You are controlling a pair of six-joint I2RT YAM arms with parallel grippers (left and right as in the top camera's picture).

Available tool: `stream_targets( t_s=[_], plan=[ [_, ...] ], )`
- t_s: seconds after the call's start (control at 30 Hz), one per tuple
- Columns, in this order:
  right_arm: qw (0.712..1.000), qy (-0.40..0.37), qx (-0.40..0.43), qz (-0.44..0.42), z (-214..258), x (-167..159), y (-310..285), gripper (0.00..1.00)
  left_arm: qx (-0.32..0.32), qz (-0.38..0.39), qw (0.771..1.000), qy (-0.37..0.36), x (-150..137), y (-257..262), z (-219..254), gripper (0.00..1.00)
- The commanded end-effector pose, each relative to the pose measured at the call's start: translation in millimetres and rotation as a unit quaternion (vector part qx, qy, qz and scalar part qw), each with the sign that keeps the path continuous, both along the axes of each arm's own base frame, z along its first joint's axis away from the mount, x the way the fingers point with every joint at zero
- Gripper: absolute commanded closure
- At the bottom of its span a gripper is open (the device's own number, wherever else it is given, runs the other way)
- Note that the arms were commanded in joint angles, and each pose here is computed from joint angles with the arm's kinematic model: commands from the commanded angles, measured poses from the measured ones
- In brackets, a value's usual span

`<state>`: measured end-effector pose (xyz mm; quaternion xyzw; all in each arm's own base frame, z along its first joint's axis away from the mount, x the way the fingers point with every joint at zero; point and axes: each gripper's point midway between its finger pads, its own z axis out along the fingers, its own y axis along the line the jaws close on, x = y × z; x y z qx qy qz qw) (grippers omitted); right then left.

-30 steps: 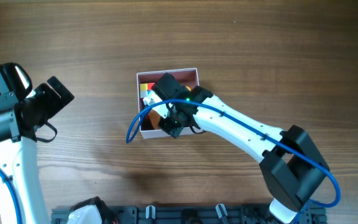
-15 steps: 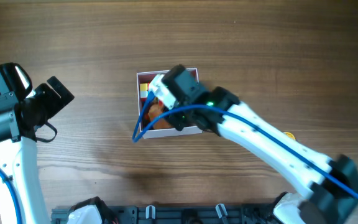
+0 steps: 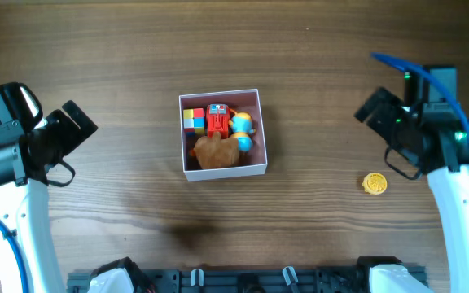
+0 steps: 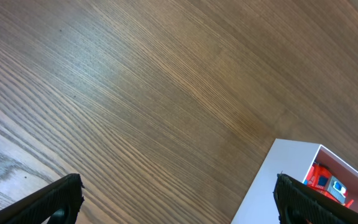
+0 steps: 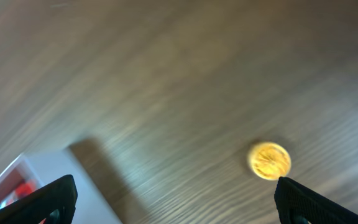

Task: Pack container
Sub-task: 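Reach the right gripper to the yellow round toy and grasp it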

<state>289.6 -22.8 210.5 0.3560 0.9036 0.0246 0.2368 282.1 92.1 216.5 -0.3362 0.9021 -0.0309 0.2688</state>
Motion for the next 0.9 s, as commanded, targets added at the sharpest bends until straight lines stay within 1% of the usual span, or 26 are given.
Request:
stream_targets(
  t_s=[0.0, 0.1, 0.2, 0.27, 0.37, 0.53, 0.73, 0.87],
  plan=[
    [0.993, 0.068, 0.039, -0.084, -54, -12, -25, 0.00, -0.008, 0.001, 1.000, -0.005, -1, -2, 1, 0.00],
    [0.986, 0.108, 0.045, -0.118, -91, -21, -42, 0.00, -0.008, 0.001, 1.000, -0.005, -1, -2, 1, 0.00],
    [0.976, 0.148, 0.072, -0.144, -132, -30, -52, 0.00, -0.008, 0.001, 1.000, -0.005, -1, -2, 1, 0.00],
    [0.971, 0.165, 0.077, -0.152, -149, -35, -55, 0.00, -0.008, 0.001, 1.000, -0.005, -1, -2, 1, 0.00],
    [0.969, 0.188, 0.076, -0.141, -173, -39, -54, 0.00, -0.008, 0.002, 1.000, -0.004, -1, -2, 1, 0.00],
    [0.965, 0.207, 0.079, -0.141, -198, -48, -51, 0.00, -0.009, 0.002, 1.000, -0.001, -3, -3, 0, 0.00],
    [0.970, 0.196, 0.075, -0.125, -227, -58, -48, 0.00, -0.009, 0.002, 1.000, -0.001, -3, -3, 0, 0.00],
    [0.972, 0.194, 0.074, -0.114, -231, -58, -47, 0.00, -0.009, 0.002, 1.000, -0.001, -3, -3, 0, 0.00]
  ],
)
